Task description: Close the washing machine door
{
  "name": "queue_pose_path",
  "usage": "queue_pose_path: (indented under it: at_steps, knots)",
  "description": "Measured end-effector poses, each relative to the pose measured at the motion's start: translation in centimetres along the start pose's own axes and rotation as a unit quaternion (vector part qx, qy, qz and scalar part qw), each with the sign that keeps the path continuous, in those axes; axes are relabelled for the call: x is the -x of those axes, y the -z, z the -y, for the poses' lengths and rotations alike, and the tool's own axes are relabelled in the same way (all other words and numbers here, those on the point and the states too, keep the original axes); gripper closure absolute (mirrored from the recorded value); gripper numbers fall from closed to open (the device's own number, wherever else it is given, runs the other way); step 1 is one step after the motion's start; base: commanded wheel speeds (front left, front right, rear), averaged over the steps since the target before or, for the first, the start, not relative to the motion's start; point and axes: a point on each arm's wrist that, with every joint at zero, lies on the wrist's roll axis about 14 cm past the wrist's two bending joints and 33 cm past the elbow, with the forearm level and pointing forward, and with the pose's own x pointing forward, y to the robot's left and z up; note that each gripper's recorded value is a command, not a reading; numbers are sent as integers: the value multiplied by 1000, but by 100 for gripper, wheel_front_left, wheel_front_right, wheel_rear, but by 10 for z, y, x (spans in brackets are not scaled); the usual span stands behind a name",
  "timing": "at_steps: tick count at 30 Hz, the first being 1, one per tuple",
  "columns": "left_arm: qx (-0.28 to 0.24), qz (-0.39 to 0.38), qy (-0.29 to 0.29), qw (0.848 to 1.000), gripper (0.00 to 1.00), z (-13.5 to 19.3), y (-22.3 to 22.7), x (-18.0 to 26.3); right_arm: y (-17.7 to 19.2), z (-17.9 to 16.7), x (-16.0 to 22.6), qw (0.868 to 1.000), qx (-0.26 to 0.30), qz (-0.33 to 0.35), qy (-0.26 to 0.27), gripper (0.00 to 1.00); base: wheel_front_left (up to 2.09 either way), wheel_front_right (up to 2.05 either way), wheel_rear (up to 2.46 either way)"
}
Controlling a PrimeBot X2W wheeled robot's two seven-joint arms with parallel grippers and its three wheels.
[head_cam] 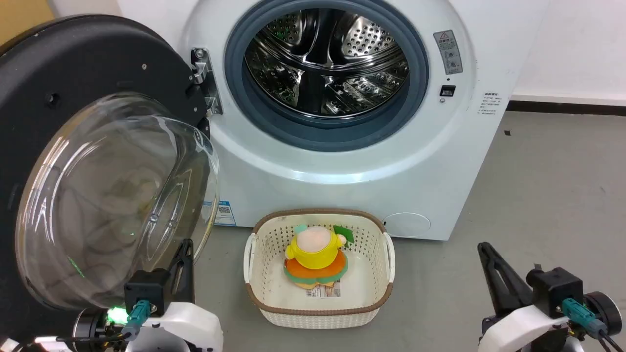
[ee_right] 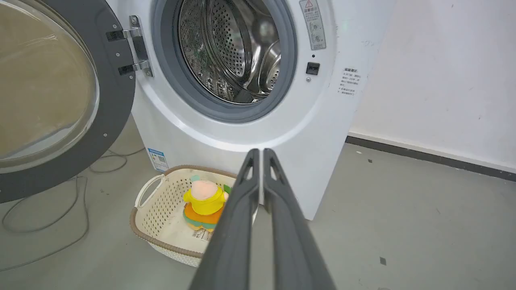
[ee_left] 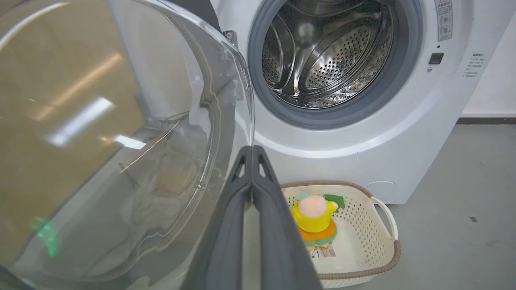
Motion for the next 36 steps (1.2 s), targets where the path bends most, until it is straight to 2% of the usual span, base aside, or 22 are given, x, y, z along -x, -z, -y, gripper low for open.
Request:
queue_pose_path:
  at_steps: [1, 17, 36]
  knots:
    - [0, 0, 0, 1000, 0, 0, 0, 0, 0, 0, 0, 1000, 0, 0, 0, 0, 0, 0, 0]
    - [1, 7, 2, 1000, 0, 3, -1, 1, -1, -2, -1, 1000, -10, 6, -4, 0, 0, 0, 0]
    - [4, 32, -42, 999, 0, -23, -9, 20, -5, -35, -12, 998, -30, 24, -55, 0, 0, 0, 0]
